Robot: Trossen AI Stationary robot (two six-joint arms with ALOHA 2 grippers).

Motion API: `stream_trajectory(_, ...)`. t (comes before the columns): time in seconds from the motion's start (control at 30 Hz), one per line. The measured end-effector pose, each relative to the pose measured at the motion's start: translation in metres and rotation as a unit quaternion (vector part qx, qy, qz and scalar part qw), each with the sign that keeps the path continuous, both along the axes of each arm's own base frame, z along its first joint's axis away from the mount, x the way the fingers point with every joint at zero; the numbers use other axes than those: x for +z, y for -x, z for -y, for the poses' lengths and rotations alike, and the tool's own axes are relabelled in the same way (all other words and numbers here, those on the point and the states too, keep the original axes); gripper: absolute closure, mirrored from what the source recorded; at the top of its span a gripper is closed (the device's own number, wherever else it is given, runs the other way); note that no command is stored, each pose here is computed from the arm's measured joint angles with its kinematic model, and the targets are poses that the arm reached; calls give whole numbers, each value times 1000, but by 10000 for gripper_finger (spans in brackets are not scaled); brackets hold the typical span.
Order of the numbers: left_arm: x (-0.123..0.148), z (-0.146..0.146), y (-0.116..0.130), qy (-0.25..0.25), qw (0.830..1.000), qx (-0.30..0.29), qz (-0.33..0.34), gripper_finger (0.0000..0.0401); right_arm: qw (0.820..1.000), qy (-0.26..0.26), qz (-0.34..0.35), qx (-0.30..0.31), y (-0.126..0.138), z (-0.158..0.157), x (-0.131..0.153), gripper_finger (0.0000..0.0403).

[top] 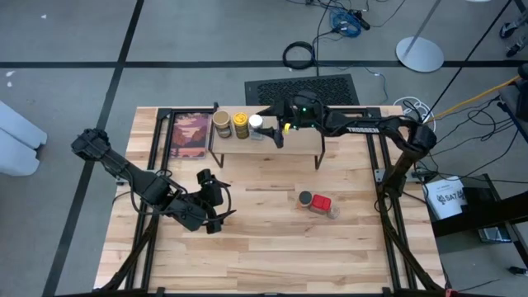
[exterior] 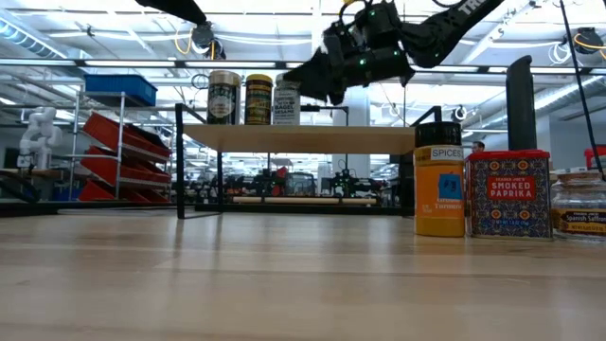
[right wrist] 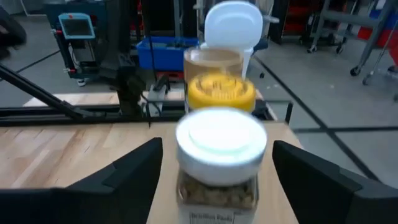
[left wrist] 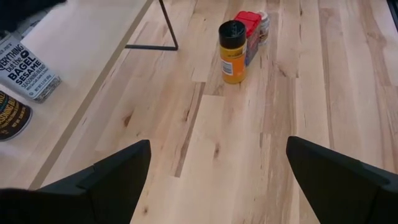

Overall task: Shelf spices
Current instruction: Put the orange seasoning bottle on the shelf

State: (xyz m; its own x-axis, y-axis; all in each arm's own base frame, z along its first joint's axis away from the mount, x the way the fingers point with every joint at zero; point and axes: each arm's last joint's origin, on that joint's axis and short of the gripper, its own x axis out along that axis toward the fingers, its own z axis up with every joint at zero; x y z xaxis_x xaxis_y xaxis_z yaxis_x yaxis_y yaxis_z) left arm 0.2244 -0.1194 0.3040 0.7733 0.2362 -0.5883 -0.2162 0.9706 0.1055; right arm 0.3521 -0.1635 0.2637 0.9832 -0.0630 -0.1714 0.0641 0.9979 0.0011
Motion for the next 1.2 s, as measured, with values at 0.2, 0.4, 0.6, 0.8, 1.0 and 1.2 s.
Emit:
stream_trajectory(0.2, 0, 0, 0, 0, 1000, 0, 0, 17, 1000, 24, 2, -12, 19, -8, 30, 110)
stream_trajectory(0.4, 4, 0, -5, 8, 1000, 3, 27, 17, 996, 58, -42, -48, 70, -33, 77, 110)
stream_trajectory(0.6, 9, -5, -30, -32, 996, -17, 79, 17, 994, 23, -89, -59, 133, -84, 111, 110)
stream_trajectory(0.8, 6, -20, -62, -25, 991, -75, 104, 17, 989, -42, -134, -53, 172, -132, 117, 110)
stream_trajectory(1.0, -3, -41, -89, -11, 988, -96, 124, 17, 972, -91, -211, -48, 185, -167, 105, 110)
stream_trajectory(1.2, -16, -61, -114, 25, 981, -120, 149, 17, 955, -127, -261, -54, 187, -194, 82, 110)
